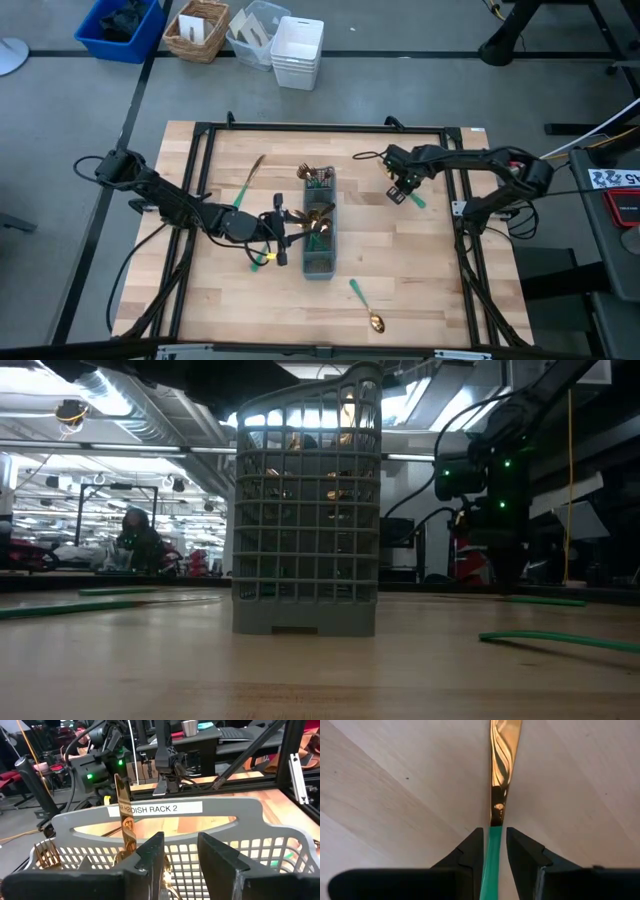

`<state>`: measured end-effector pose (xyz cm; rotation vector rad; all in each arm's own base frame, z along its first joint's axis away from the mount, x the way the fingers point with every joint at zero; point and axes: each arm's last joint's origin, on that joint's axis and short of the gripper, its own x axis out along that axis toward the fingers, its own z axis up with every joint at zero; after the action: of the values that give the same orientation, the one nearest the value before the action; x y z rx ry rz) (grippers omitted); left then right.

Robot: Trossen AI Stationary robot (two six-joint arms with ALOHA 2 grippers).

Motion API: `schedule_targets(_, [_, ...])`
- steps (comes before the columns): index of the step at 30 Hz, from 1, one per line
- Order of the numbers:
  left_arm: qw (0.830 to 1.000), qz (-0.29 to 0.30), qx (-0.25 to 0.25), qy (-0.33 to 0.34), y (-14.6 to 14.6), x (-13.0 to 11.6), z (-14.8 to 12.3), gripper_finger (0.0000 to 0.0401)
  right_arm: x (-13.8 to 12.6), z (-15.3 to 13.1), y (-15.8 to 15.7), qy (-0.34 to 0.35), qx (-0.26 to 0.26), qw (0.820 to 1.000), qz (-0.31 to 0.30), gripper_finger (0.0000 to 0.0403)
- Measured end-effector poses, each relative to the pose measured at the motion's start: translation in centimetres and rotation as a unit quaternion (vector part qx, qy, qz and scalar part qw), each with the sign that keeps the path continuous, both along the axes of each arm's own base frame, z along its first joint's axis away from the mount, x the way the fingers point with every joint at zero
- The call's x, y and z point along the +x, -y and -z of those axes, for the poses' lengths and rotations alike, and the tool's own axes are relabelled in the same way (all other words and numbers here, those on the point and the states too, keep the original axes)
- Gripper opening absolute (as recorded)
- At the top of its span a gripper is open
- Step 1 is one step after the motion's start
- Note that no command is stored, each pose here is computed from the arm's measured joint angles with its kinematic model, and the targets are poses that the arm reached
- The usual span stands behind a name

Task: Sort silverware
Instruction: Put the green knife into the utensil rack

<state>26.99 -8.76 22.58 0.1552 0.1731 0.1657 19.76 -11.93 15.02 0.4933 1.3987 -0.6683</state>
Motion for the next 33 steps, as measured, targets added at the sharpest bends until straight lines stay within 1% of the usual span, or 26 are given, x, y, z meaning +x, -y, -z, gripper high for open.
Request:
schedule_targets(10, [1.000,-0.001,-0.001,-0.008,0.0,0.0,0.2,0.0111,0.5,1.6,0.3,-0.027,0.016,0.999,-0.015,0.0088])
schedule_targets(13, [1.000,-0.002,-0.008,-0.007,0.0,0.0,0.2,0.0111,0.5,1.8,0.2,-0.021,0.043,0.998,-0.035,0.0086])
schedule_targets(17, [1.000,-0.002,-0.008,-0.007,0.0,0.0,0.2,0.0111,0.6,1.8,0.0,-0.009,0.070,0.997,-0.035,0.0061])
schedule_targets(22, [1.000,-0.002,-0.010,-0.006,0.0,0.0,0.2,0.0111,0.4,1.8,-0.2,-0.014,0.086,0.996,-0.007,0.0016])
schedule_targets(26, [1.000,-0.002,-0.010,-0.006,0.0,0.0,0.2,0.0111,0.3,1.9,-0.8,0.005,0.148,0.989,0.001,0.0014])
schedule_targets(29, [1.000,-0.002,-0.010,-0.006,0.0,0.0,0.2,0.0111,0.5,1.9,-1.0,0.027,0.189,0.982,0.000,0.0025])
schedule_targets(31, [1.000,-0.002,-0.010,-0.006,0.0,0.0,0.2,0.0111,0.7,2.0,-1.5,0.034,0.207,0.978,-0.008,0.0028])
schedule_targets(33, [1.000,-0.002,-0.010,-0.006,0.0,0.0,0.2,0.0111,0.9,1.9,-1.9,0.036,0.214,0.976,-0.018,0.0027])
